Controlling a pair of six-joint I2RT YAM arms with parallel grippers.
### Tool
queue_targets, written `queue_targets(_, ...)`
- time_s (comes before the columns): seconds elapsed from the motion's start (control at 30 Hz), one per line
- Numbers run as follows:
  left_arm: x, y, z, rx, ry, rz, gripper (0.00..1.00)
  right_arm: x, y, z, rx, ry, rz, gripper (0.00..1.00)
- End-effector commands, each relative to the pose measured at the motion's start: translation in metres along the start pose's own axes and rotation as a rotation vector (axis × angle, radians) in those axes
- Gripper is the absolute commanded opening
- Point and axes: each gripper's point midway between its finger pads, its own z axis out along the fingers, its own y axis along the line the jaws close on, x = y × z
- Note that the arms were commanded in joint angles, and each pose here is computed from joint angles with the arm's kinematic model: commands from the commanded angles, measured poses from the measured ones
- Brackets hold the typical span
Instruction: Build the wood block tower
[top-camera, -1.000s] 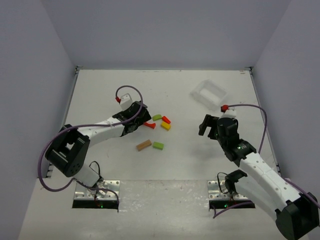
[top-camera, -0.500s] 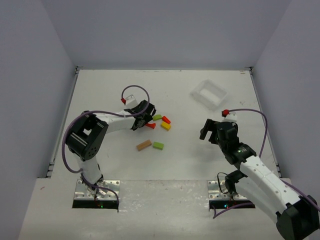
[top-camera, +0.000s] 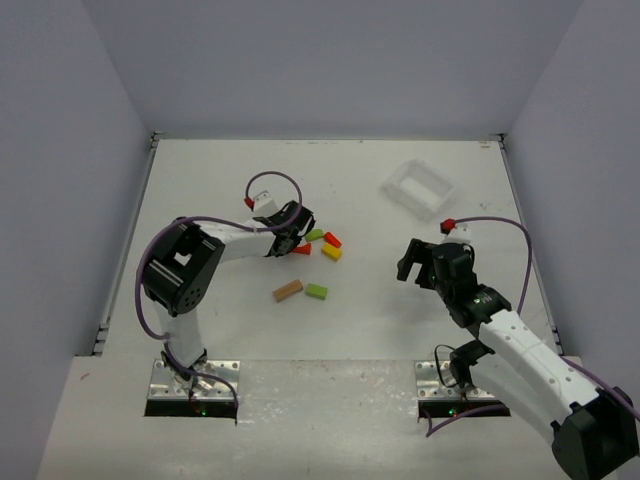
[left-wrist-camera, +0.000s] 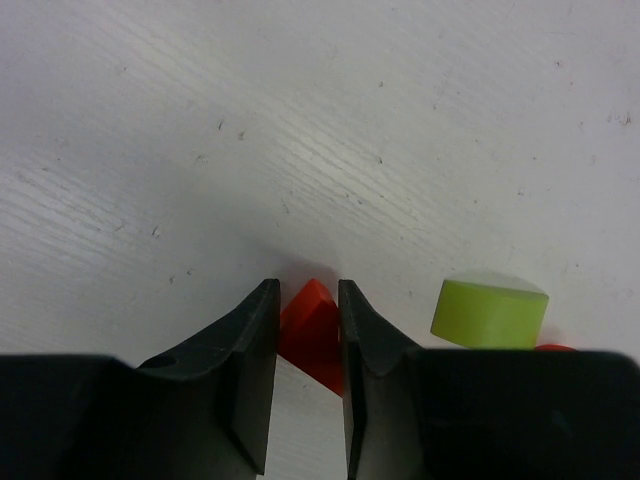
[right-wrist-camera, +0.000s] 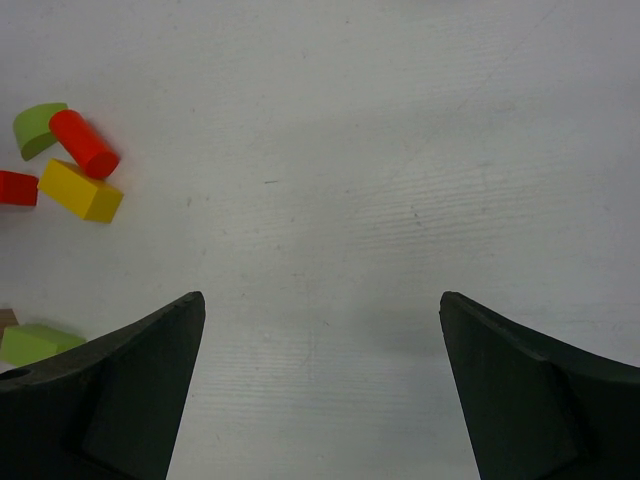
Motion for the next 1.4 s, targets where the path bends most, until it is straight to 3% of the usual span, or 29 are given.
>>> queue_targets(0.0,-0.004,-0.011,-0.007,0.032,-0.007,0.006,0.02,-0.003,0.024,-0.001,-0.125,0.006,-0.026,0.99)
queue_targets(0.17,-0.011,-0.021,-0.028,0.103,-0.003,-0.020,0.00,0.000,0.063,-0.008,-0.357,0.019,-0.110,0.99)
queue_targets(0.3,-0.016,-0.050,-0.065,0.334,0.057,-0.119,0.00,-0.002,0.111,-0.029,-0.656,-0.012,-0.147,0.99)
queue_targets(0.4,-0.024,-0.062,-0.098,0.477,0.091,-0.225,0.00,-0.005,0.132,-0.040,-0.772,-0.057,-0.184,0.99)
queue_targets(0.6,-0.036,-0.062,-0.136,0.541,0.144,-0.405,0.00,0.003,0.171,-0.042,-0.836,-0.113,-0.331,0.99)
queue_targets(0.77,-0.034,-0.054,-0.143,0.496,0.166,-0.505,0.00,-0.006,0.206,-0.022,-0.763,-0.127,-0.427,0.97)
queue_targets(1.03,-0.034,-0.042,-0.153,0.504,0.135,-0.574,0.00,-0.045,0.253,-0.009,-0.752,-0.164,-0.294,0.95)
queue_targets(1.23,-0.036,-0.042,-0.159,0.520,0.119,-0.568,0.00,-0.052,0.269,0.006,-0.706,-0.117,-0.236,0.79)
queue_targets(1.33,-0.035,-0.043,-0.160,0.525,0.125,-0.560,0.00,-0.052,0.275,0.007,-0.712,-0.090,-0.214,0.55)
queue_targets(1.37,-0.035,-0.043,-0.161,0.526,0.126,-0.559,0.00,-0.051,0.276,0.009,-0.707,-0.076,-0.216,0.42)
